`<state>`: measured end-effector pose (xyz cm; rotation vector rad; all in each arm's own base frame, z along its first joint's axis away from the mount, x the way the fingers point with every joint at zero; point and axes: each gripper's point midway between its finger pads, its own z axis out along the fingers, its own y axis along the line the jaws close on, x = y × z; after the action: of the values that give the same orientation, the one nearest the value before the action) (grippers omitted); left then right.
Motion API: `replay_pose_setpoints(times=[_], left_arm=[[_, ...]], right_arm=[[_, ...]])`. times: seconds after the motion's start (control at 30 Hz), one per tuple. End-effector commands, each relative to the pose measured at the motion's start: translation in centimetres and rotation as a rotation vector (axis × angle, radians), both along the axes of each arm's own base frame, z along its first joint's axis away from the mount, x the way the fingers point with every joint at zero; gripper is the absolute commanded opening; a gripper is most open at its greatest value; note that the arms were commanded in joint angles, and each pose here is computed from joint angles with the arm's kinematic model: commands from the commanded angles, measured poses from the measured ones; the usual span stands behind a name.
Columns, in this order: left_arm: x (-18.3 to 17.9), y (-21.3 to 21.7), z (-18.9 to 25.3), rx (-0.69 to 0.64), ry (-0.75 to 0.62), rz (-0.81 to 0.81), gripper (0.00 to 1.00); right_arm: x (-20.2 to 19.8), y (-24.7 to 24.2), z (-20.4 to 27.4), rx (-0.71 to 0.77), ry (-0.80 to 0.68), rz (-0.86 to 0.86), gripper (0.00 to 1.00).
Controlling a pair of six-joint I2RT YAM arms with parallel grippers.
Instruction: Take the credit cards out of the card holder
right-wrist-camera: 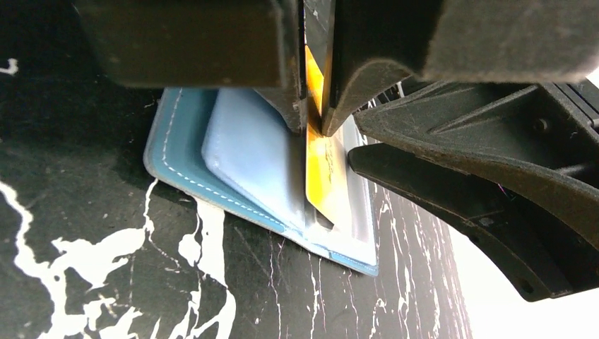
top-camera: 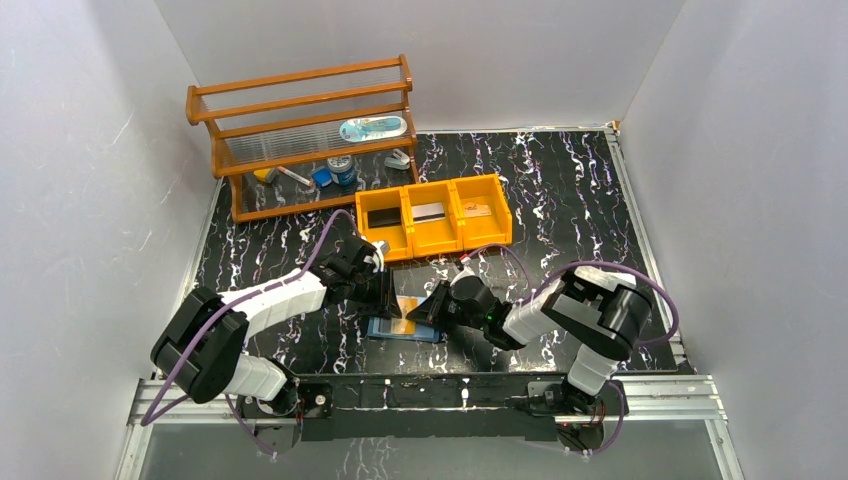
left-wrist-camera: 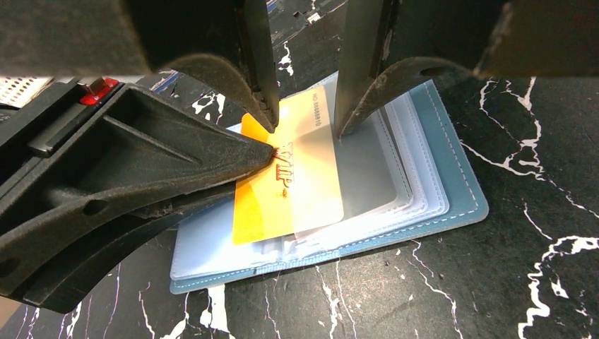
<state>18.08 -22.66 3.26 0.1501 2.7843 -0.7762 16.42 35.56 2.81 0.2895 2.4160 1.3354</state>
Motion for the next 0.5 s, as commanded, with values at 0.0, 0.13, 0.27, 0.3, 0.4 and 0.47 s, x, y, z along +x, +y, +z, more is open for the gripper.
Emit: replay_pose_setpoints(times=[0.0, 0.13, 0.27, 0.3, 0.4, 0.47], left_arm=[[-1.2, 1.7, -0.8, 0.068, 0.018, 0.003, 0.34], [-0.8, 1.9, -0.2, 0.075, -0.005, 0.012, 0.34], [-0.4, 2.1, 0.4, 0.081, -0.030, 0.024, 0.34], [-0.3, 2.0, 0.6, 0.078, -0.038, 0.027, 0.34], [-0.1, 1.8, 1.2, 0.060, -0.056, 0.029, 0.34], [0.1, 1.6, 1.7, 0.046, -0.069, 0.024, 0.35]], right_arm=[[0.2, -0.6, -0.5, -0.032, -0.001, -0.021, 0.13], [0.6, -2.1, -0.2, -0.072, -0.023, -0.060, 0.01], [1.1, -3.7, 0.7, -0.117, -0.072, -0.092, 0.00], [1.3, -4.2, 0.9, -0.147, -0.089, -0.106, 0.00], [2.1, -4.9, 2.5, -0.206, -0.149, -0.113, 0.00], [2.1, -4.7, 3.7, -0.189, -0.187, -0.091, 0.00]])
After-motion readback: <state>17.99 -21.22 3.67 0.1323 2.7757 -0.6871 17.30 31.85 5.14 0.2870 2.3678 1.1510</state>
